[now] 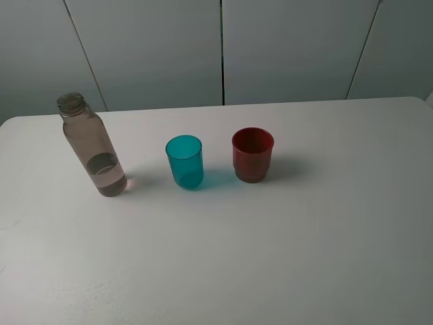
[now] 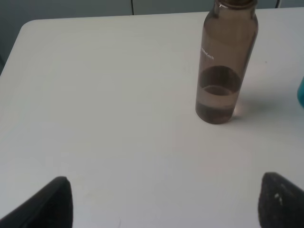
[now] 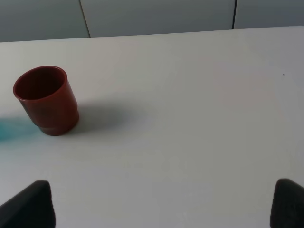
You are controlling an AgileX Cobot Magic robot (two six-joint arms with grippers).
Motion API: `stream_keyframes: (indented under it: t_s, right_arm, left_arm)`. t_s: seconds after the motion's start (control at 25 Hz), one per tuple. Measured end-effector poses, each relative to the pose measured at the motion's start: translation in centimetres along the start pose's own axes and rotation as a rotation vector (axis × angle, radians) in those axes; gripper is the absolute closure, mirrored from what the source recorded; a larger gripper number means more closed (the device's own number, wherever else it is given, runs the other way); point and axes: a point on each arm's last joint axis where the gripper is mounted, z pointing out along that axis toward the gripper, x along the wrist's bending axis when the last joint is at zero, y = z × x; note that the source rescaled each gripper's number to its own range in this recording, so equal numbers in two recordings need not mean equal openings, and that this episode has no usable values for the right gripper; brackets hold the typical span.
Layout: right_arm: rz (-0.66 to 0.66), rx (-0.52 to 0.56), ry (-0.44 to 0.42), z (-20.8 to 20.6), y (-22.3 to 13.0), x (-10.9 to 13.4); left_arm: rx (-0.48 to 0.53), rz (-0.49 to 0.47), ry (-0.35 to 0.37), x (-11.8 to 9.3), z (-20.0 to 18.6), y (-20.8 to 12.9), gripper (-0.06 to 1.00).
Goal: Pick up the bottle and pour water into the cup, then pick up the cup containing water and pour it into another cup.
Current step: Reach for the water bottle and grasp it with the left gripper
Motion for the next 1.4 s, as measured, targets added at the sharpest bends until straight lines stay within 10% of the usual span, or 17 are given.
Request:
stream_keyframes:
  t_s: [0.84, 1.4]
  right_arm:
    - [0.0, 0.0, 0.0, 0.0, 0.0, 0.0]
    - [0.0, 0.0, 0.0, 0.0, 0.0, 0.0]
  left_arm:
    - [-0.145, 0.003, 0.021, 0.2, -0.6, 3.9, -0.05]
    - [0.19, 0.001, -0.048, -0.4, 8.6, 7.6, -0.05]
